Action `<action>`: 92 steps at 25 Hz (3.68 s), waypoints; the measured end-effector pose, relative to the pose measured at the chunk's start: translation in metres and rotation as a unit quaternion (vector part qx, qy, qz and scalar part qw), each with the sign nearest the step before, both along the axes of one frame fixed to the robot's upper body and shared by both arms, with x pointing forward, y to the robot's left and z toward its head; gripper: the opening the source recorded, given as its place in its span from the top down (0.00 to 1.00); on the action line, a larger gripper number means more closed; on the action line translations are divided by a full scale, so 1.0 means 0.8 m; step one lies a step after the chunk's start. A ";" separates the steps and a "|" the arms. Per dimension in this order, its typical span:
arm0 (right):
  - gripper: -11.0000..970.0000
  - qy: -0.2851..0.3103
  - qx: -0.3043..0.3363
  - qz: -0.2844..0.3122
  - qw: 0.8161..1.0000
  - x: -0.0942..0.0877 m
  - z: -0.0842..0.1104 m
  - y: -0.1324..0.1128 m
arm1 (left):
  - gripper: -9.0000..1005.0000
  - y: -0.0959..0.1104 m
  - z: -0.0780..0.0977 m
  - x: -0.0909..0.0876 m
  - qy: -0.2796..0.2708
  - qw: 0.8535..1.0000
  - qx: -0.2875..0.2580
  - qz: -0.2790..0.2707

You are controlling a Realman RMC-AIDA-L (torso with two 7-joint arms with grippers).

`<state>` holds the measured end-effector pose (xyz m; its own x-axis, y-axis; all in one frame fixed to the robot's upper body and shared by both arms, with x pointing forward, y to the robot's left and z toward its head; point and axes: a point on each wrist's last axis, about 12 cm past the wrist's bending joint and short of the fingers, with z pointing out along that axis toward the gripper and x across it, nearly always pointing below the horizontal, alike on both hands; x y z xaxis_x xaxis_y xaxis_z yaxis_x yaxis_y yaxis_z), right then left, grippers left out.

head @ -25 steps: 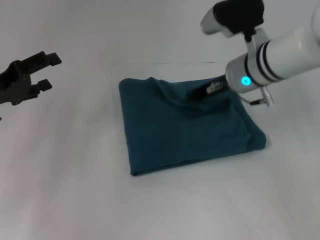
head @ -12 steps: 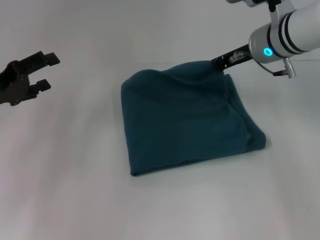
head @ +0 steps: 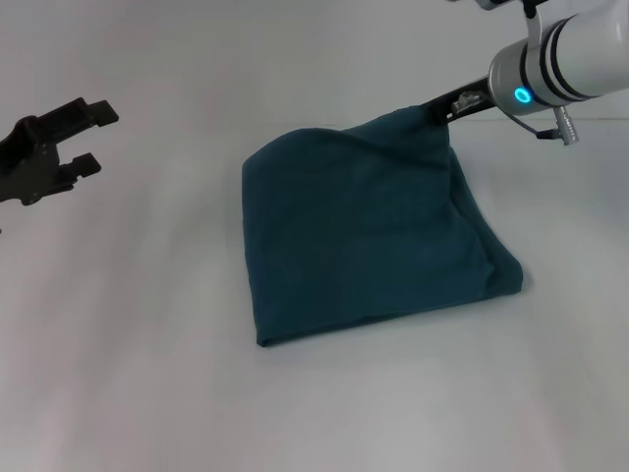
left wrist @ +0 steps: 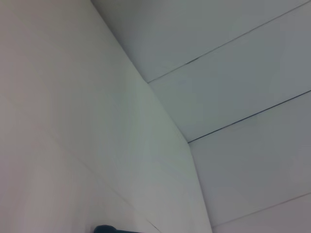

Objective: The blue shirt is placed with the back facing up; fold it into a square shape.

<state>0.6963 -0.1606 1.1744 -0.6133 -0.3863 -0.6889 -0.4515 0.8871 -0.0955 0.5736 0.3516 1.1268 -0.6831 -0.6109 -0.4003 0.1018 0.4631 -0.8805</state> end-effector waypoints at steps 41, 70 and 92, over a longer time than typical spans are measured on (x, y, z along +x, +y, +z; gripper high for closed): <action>0.30 0.267 0.301 -0.076 0.912 -0.096 -0.002 -0.201 | 0.10 -0.001 0.000 -0.006 0.007 0.999 0.011 -0.029; 0.30 0.242 0.345 -0.077 0.903 -0.097 0.009 -0.216 | 0.11 -0.100 -0.092 -0.053 0.224 0.964 -0.058 -0.129; 0.30 0.243 0.355 -0.083 0.899 -0.100 0.003 -0.219 | 0.14 -0.125 -0.118 -0.047 0.241 0.965 -0.063 -0.087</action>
